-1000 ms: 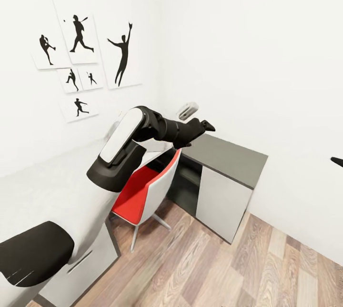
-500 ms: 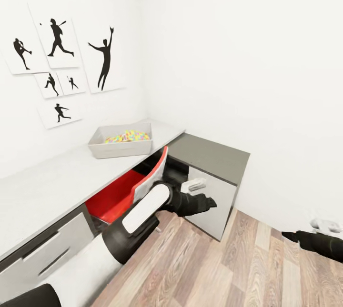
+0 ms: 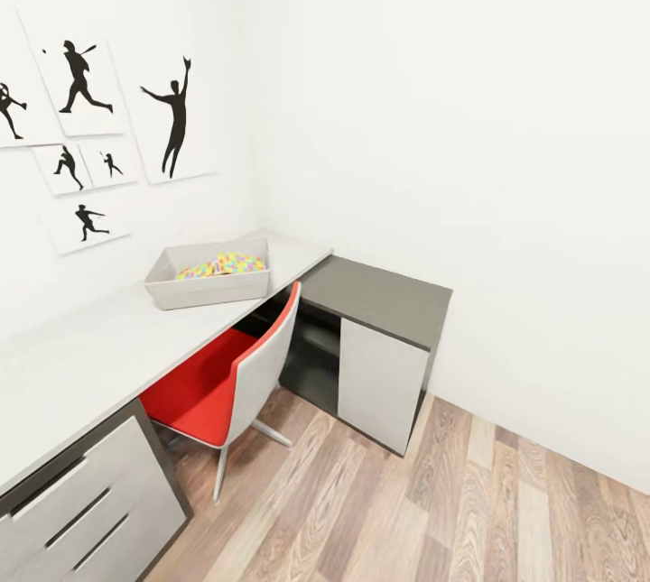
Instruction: Put all the toys in the child's room - the three board games (two on the bed and one on the table), the two jigsaw puzzles on the table, and the tennis ball on the table - inside the toy box on the table in the child's room.
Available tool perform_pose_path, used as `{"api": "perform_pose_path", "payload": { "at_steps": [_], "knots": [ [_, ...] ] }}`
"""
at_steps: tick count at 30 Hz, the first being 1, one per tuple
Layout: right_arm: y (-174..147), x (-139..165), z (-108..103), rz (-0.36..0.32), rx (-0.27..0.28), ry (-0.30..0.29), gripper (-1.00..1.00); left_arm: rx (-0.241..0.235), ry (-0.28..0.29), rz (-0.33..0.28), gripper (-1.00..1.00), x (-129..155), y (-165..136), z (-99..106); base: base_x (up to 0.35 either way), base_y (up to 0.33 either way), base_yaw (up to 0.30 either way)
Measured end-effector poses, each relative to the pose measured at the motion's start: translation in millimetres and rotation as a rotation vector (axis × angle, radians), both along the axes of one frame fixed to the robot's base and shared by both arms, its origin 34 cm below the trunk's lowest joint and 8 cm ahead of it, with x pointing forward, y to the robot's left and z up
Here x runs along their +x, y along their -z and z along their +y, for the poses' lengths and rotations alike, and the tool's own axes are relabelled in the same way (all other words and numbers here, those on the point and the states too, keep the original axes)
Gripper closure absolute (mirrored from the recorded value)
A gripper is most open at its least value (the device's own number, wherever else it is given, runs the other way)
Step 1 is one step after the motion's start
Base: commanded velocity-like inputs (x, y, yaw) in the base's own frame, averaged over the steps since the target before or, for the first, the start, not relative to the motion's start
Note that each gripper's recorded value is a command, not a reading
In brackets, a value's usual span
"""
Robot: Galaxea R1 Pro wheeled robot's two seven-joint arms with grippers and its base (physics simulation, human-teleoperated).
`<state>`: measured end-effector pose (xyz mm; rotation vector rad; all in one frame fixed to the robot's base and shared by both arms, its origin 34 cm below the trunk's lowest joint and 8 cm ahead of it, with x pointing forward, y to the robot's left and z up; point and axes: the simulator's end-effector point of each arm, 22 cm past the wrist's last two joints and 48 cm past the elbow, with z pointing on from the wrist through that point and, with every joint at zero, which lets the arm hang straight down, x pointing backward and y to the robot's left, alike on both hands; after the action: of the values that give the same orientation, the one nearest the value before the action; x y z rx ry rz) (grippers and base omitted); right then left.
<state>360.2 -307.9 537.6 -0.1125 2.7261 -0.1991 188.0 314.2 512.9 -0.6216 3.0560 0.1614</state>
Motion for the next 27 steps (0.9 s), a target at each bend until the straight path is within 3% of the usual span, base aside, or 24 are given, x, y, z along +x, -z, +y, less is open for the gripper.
{"api": "perform_pose_path", "payload": {
  "at_steps": [1, 2, 3, 10, 27],
  "knots": [
    [-0.1, -1.4, -1.2, -0.003, -0.001, 0.003, -1.00, 0.011, 0.005, 0.030, -1.00, -37.1, -1.4, 4.7, 0.000, 0.000, -0.003],
    [1.3, -8.7, -3.4, 0.004, -0.004, 0.004, -1.00, 0.021, 0.011, -0.019, -1.00, -14.4, -1.0, 7.3, 0.000, 0.000, -0.002],
    [2.1, -12.6, -3.3, 0.010, -0.004, 0.004, -1.00, 0.021, 0.012, -0.027, -1.00, -10.3, -1.0, 7.4, 0.000, 0.000, -0.002],
    [7.6, -38.2, 3.0, 0.044, 0.008, 0.003, -1.00, 0.025, 0.014, -0.029, -1.00, -14.7, -1.2, 8.0, 0.000, 0.000, 0.000],
    [8.2, -40.2, 6.9, 0.046, 0.014, 0.004, -1.00, 0.025, 0.014, -0.029, -1.00, -15.0, -1.2, 7.8, 0.000, 0.000, 0.000]
  ]
}}
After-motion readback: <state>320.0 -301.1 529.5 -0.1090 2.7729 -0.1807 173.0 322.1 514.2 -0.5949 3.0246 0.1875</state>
